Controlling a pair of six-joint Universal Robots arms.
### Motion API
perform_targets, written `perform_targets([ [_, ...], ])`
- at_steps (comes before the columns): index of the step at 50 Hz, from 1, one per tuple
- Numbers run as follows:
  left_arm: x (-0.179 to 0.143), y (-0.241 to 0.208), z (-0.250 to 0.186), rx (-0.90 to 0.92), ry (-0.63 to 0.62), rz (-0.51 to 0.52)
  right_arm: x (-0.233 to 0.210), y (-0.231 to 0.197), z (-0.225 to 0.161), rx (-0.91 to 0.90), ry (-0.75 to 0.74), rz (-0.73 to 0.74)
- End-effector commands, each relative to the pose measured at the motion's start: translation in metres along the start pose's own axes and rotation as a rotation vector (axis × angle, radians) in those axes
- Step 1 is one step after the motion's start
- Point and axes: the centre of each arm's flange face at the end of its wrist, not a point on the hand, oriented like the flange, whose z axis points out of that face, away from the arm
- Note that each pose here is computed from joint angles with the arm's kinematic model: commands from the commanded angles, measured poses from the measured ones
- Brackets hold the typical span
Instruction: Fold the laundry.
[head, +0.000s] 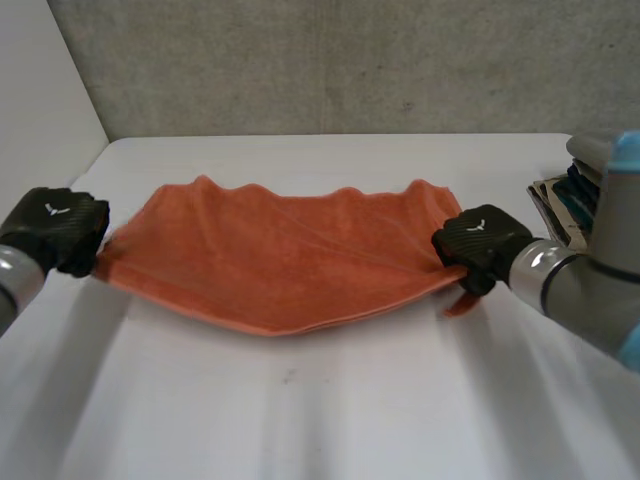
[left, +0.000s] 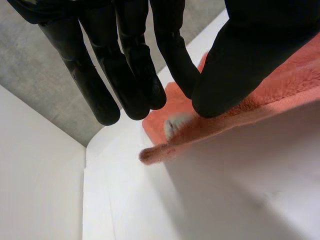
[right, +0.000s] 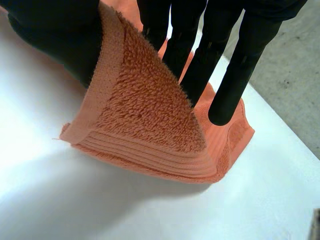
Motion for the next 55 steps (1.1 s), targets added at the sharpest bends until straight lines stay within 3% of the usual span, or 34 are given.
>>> perform_targets([
  [1, 0.01, -0.004, -0.045, -0.082, 0.071, 0.075, -0.003, 0.004, -0.035, -0.165, -0.109, -0.118],
  [5, 0.023, 0.022, -0.038, -0.22, 0.144, 0.109, -0.011, 0.013, -0.037, -0.237, -0.192, -0.178],
  [10, 0.032, 0.04, -0.007, -0.294, 0.138, 0.175, -0.008, 0.02, -0.013, -0.225, -0.158, -0.182],
  [14, 0.038, 0.036, 0.023, -0.219, 0.115, 0.181, 0.001, 0.016, 0.012, -0.176, -0.085, -0.186],
  [19, 0.033, 0.015, 0.062, -0.019, 0.029, 0.081, 0.004, 0.007, 0.034, -0.149, -0.028, -0.147],
  [24, 0.039, 0.009, 0.039, -0.072, 0.07, -0.05, 0.004, 0.008, 0.039, -0.143, 0.001, -0.061],
  [38, 0.044, 0.037, -0.025, -0.175, 0.242, -0.184, 0.019, 0.022, 0.055, -0.058, 0.13, 0.124],
  [45, 0.048, 0.049, -0.027, -0.205, 0.256, -0.203, 0.014, 0.022, 0.055, -0.059, 0.118, 0.126],
  [55, 0.044, 0.071, 0.0, -0.258, 0.189, -0.148, 0.004, 0.026, 0.053, -0.071, 0.092, 0.123],
])
